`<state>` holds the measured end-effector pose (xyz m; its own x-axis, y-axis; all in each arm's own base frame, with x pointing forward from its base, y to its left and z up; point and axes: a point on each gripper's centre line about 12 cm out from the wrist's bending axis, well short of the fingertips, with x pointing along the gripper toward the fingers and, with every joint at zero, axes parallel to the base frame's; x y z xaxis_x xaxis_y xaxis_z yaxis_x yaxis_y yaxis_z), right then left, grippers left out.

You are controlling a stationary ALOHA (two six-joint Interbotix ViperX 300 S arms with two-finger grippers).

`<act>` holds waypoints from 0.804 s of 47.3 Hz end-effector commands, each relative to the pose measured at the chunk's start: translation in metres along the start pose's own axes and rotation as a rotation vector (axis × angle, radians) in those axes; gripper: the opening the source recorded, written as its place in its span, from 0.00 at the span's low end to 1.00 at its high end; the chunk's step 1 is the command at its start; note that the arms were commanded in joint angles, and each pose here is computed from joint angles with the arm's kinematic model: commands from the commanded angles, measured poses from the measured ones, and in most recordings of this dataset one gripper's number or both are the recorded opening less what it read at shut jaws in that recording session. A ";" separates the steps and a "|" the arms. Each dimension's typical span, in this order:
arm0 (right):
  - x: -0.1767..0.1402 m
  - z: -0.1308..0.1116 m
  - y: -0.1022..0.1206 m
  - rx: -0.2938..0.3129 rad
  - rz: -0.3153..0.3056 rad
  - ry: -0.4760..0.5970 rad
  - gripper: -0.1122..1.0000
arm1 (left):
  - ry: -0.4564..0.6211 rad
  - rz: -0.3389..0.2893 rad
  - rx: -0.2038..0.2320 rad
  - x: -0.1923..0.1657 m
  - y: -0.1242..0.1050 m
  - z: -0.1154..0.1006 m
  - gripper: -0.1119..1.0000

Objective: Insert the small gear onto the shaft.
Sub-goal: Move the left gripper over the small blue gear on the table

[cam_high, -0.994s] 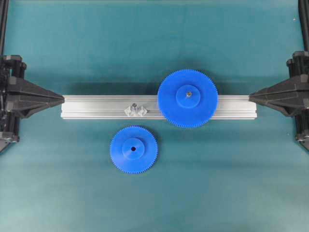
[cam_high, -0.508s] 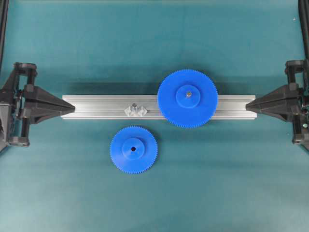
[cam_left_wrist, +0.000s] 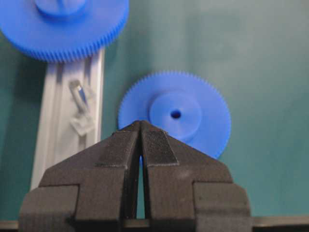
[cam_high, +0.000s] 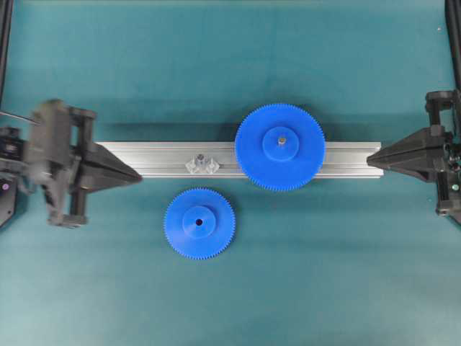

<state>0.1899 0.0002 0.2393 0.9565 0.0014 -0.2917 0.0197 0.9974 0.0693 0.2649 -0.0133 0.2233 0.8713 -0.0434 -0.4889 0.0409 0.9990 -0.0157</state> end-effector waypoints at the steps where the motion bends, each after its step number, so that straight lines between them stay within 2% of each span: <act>1: 0.000 0.007 0.000 0.013 0.000 -0.017 0.10 | -0.018 -0.008 0.004 0.007 -0.003 0.013 0.09; 26: 0.000 0.004 0.000 0.015 -0.003 0.014 0.10 | 0.120 -0.018 0.013 0.054 -0.009 0.022 0.09; 32: 0.000 0.003 0.000 0.015 -0.003 0.021 0.10 | 0.189 -0.013 0.000 0.063 -0.008 0.020 0.09; 38: -0.001 0.003 0.000 0.013 -0.003 0.018 0.10 | 0.209 -0.012 -0.011 0.071 -0.009 0.022 0.09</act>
<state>0.1880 0.0000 0.2352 0.9446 0.0010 -0.3282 0.0229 0.9974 0.0687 0.3288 -0.0234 0.1962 0.7299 -0.0496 -0.6817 0.0413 0.9987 -0.0284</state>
